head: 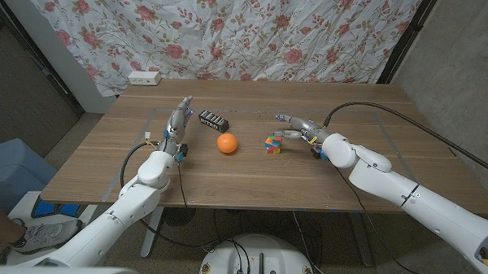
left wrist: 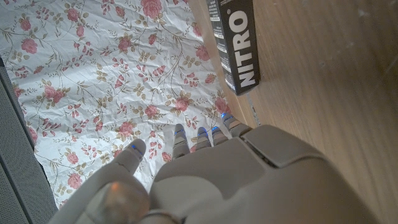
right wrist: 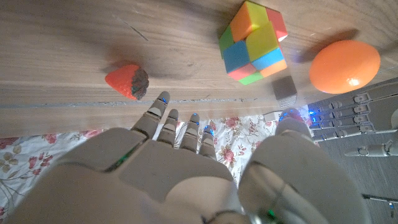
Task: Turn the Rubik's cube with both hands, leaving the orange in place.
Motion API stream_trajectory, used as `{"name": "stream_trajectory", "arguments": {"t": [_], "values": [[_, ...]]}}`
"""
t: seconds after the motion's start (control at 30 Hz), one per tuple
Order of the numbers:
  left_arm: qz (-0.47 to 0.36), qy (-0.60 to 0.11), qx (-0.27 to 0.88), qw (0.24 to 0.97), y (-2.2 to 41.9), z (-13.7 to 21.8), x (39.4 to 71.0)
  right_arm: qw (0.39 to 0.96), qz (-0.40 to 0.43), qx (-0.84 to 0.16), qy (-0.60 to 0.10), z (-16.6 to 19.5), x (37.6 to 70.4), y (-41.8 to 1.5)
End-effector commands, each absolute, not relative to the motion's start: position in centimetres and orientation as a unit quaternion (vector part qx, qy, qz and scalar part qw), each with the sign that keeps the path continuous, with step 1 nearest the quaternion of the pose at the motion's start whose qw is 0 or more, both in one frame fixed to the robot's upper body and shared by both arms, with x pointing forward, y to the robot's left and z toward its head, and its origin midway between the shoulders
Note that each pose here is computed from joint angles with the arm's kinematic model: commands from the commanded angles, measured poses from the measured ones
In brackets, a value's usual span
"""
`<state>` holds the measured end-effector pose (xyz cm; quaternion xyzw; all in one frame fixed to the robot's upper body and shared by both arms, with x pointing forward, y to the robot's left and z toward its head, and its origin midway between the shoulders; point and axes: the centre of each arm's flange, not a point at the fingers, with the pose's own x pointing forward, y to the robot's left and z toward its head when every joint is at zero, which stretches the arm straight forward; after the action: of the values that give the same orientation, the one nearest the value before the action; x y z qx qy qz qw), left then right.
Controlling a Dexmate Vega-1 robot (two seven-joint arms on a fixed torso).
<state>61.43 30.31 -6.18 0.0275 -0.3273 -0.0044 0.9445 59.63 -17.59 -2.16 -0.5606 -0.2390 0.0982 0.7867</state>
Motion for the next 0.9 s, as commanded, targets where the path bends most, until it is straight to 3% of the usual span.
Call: {"name": "stream_trajectory", "arguments": {"t": [0.03,0.9], "values": [[-0.006,-0.327,0.03,0.944,31.0,-6.3,62.2,0.815,0.079,-0.511,-0.26,-0.8,60.6,-19.2],[0.016,-0.323,0.011,0.946,30.7,-6.4,62.6,0.893,0.051,-0.344,-0.284,0.0,62.6,-24.2]]}}
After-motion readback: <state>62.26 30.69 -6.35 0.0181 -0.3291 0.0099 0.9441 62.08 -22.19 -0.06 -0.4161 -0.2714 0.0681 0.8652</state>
